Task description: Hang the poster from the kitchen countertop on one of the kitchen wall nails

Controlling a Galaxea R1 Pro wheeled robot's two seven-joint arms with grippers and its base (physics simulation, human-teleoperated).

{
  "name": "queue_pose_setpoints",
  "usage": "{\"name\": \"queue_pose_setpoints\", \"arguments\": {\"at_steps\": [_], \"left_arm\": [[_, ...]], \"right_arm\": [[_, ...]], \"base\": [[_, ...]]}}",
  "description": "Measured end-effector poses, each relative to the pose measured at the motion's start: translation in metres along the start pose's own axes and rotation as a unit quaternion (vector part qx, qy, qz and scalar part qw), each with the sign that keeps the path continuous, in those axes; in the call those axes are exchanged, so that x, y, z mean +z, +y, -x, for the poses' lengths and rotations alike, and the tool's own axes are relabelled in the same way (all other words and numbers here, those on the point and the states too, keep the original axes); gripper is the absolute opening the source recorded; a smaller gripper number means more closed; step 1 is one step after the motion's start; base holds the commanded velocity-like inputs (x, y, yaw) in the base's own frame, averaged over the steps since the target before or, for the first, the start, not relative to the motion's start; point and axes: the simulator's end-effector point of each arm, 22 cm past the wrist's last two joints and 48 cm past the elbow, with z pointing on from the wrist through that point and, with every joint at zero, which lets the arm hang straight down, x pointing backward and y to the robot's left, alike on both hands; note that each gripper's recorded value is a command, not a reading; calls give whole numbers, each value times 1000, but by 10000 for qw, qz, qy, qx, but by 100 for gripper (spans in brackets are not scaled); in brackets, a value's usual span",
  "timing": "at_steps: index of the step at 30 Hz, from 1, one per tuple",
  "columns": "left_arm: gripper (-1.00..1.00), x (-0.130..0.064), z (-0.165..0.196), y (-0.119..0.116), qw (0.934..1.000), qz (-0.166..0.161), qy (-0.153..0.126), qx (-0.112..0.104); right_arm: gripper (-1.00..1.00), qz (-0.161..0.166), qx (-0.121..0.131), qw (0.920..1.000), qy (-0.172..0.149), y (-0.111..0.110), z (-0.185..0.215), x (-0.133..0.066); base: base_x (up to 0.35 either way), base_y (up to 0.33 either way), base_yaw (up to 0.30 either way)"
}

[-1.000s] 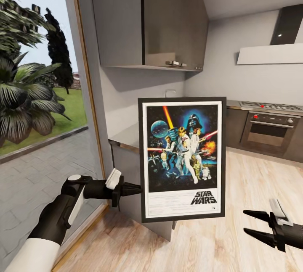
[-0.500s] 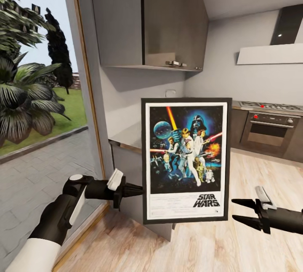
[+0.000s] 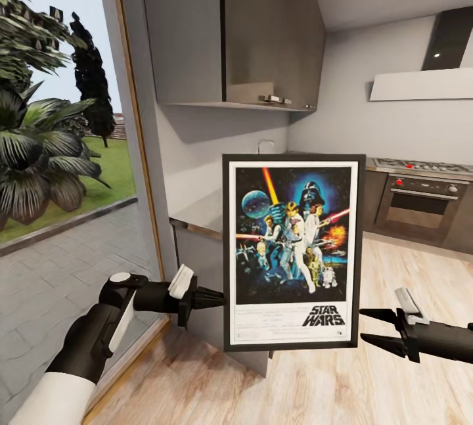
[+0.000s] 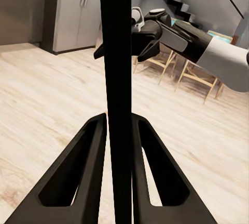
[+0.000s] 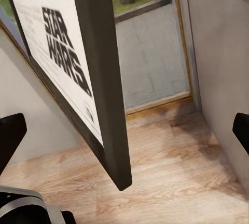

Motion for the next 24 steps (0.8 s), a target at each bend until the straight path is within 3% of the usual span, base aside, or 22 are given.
{"name": "queue_pose_setpoints", "arguments": {"at_steps": [10,15,24], "left_arm": [[-100,0,0,0,10000,-3,2,7],[-100,0,0,0,10000,-4,2,7],[-100,0,0,0,10000,-4,2,8]], "right_arm": [[100,33,9,10000,-4,2,-1,3],[100,238,24,9995,182,11,-10,17],[100,308,29,9992,245,14,-13,21]], "base": [[0,0,0],[0,0,0],[0,0,0]]}}
